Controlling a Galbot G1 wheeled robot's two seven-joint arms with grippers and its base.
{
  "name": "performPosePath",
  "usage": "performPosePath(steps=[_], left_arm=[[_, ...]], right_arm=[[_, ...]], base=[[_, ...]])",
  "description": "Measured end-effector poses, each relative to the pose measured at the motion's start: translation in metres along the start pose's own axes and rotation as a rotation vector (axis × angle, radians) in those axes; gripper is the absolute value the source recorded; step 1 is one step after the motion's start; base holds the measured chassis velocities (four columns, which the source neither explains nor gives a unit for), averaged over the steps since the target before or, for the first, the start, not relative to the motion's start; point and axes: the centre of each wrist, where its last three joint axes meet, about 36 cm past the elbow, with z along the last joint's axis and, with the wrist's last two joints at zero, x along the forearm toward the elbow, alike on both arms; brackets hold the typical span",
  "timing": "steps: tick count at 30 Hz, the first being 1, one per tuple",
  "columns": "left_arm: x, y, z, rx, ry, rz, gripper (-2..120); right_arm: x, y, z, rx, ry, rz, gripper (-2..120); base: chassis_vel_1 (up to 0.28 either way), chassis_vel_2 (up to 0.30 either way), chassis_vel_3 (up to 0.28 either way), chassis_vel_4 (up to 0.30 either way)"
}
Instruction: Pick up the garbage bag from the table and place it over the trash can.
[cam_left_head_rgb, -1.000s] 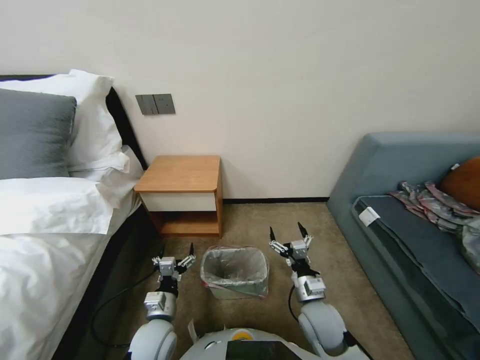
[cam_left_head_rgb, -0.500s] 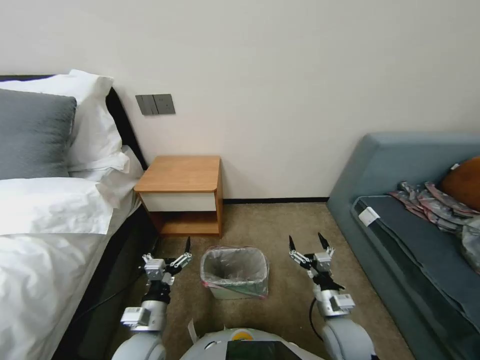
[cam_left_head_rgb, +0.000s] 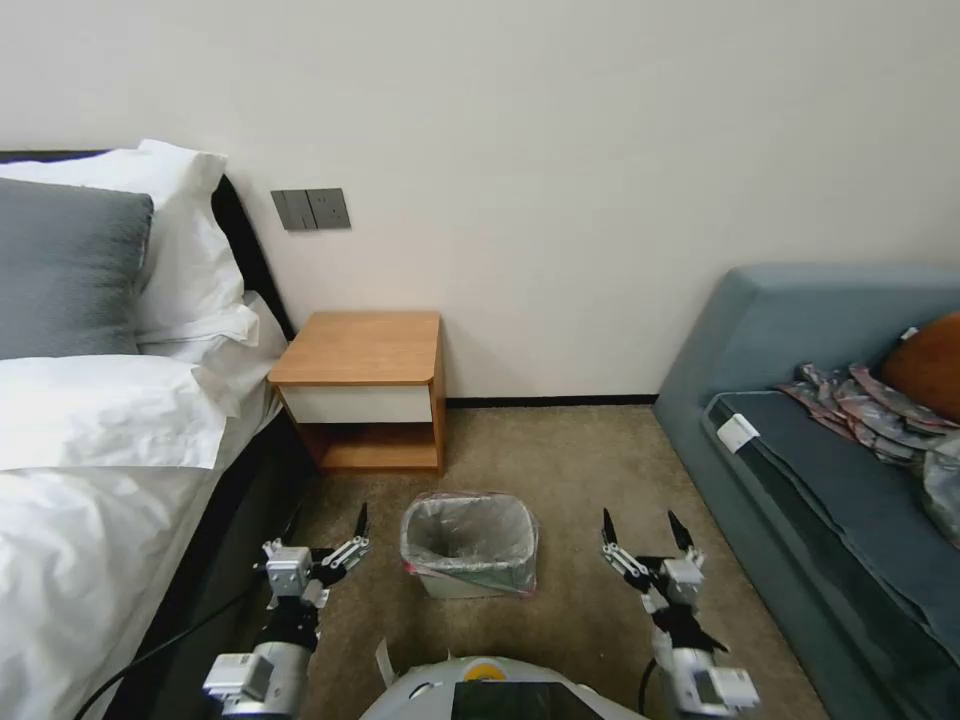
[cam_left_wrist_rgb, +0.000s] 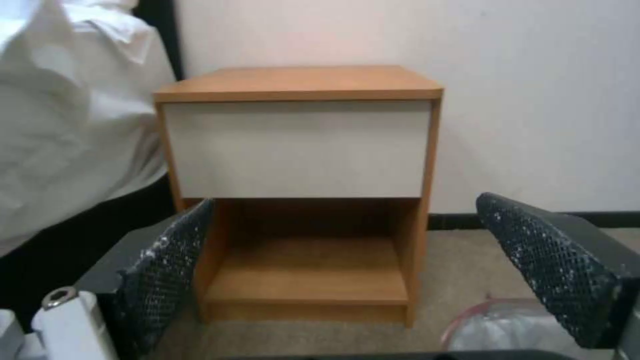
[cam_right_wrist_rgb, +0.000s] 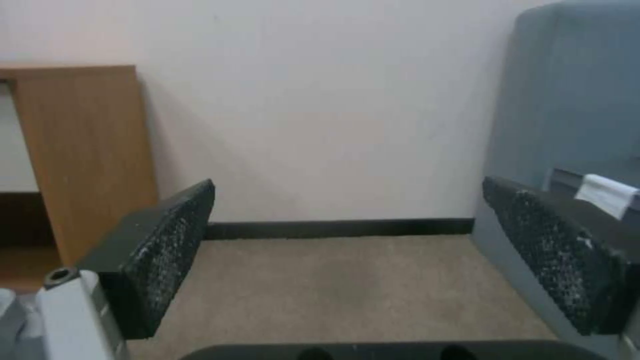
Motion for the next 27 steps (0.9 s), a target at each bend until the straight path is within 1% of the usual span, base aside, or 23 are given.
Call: performPosePath(steps=[2,5,27], left_arm=[[0.0032,0.0032,-0.0003,-0.006,0.005,-0.015,100],[0.0037,0.0040,-0.0003,-0.007,0.005,-0.019,100],[0.0029,0.0037,0.0002,-0.006,0.003,-0.019,100]], right_arm=[[0.0063,0.0011,-0.0033,0.004,-0.007,0.012,100],[0.0107,0.0011,-0.0053,0.015,-0.001,0.014,100],[0.0096,0.0012,-0.0054,0.019,-0.002,0.012,100]], base=[[0.000,0.000,0.000,0.000],[0.000,0.000,0.000,0.000],[0.000,0.000,0.000,0.000]])
